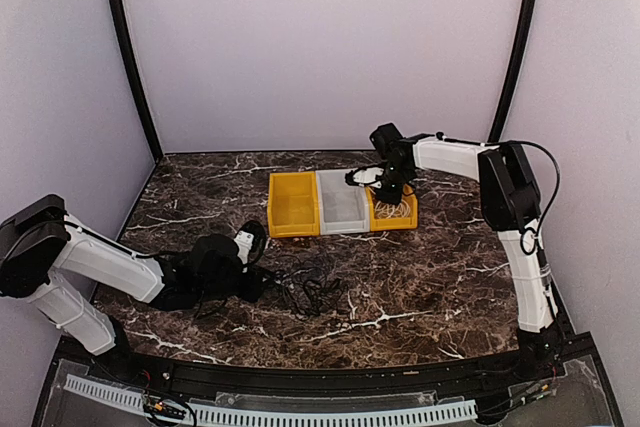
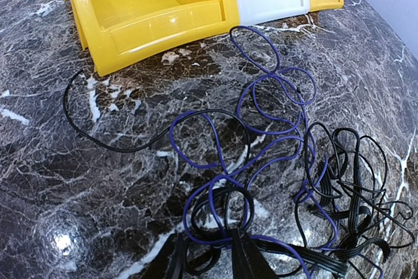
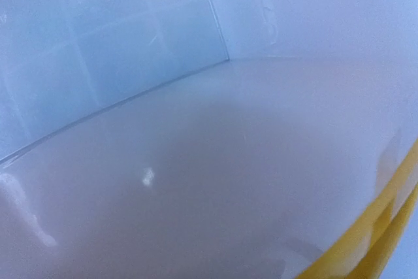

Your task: Untangle the cables

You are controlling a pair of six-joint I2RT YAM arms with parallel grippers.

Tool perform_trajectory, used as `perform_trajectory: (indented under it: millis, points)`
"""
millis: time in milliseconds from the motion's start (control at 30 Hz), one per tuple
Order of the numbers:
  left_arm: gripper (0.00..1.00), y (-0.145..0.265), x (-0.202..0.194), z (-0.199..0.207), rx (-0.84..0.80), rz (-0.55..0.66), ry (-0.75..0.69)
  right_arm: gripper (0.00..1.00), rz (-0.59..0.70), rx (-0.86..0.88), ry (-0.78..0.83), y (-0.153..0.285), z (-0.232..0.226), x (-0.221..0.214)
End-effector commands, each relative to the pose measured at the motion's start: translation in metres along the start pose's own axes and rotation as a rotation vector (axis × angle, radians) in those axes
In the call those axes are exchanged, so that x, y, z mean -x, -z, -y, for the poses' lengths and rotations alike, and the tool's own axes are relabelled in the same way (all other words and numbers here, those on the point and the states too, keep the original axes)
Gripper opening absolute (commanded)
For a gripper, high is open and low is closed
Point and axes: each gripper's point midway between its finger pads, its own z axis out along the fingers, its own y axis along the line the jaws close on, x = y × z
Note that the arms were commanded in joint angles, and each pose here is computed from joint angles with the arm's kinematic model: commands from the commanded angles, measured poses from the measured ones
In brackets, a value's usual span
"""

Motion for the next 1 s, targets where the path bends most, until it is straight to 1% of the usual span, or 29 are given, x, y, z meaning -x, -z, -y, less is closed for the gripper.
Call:
perform_trajectory:
  millis: [0,133,167,200,367,467,567,767,967]
  points:
    - [0.26,0.003,-0.002,0.002,-0.012,0.008,0.010,0.00,0.010,0.011,-0.031,0.001,-0.001,0.000]
    - [0.26,0.001,-0.004,0.001,-0.011,0.000,0.009,0.00,-0.002,0.036,-0.042,0.003,-0.007,-0.004]
    - [0.27,0.001,-0.004,0.002,-0.012,-0.002,0.008,0.01,-0.008,0.033,-0.045,0.006,-0.005,-0.005]
    - [0.27,0.001,-0.004,0.002,-0.011,-0.002,0.008,0.05,-0.016,0.024,-0.046,0.010,-0.003,-0.007]
    - [0.27,0.002,-0.003,0.001,-0.005,0.002,0.005,0.24,0.024,-0.050,-0.061,0.062,0.021,-0.003]
    - [0.28,0.003,-0.001,0.001,-0.006,0.005,0.002,0.31,0.049,-0.095,-0.071,0.091,0.032,-0.001]
    - [0.29,0.005,0.001,0.000,0.001,0.007,0.010,0.37,0.050,-0.116,-0.081,0.109,0.035,-0.002]
    - [0.36,0.009,0.004,-0.004,0.036,0.002,0.019,0.43,0.049,-0.095,-0.103,0.122,0.024,-0.007]
    - [0.38,0.013,0.008,-0.006,0.052,0.005,0.004,0.44,0.025,-0.069,-0.098,0.109,0.012,-0.016]
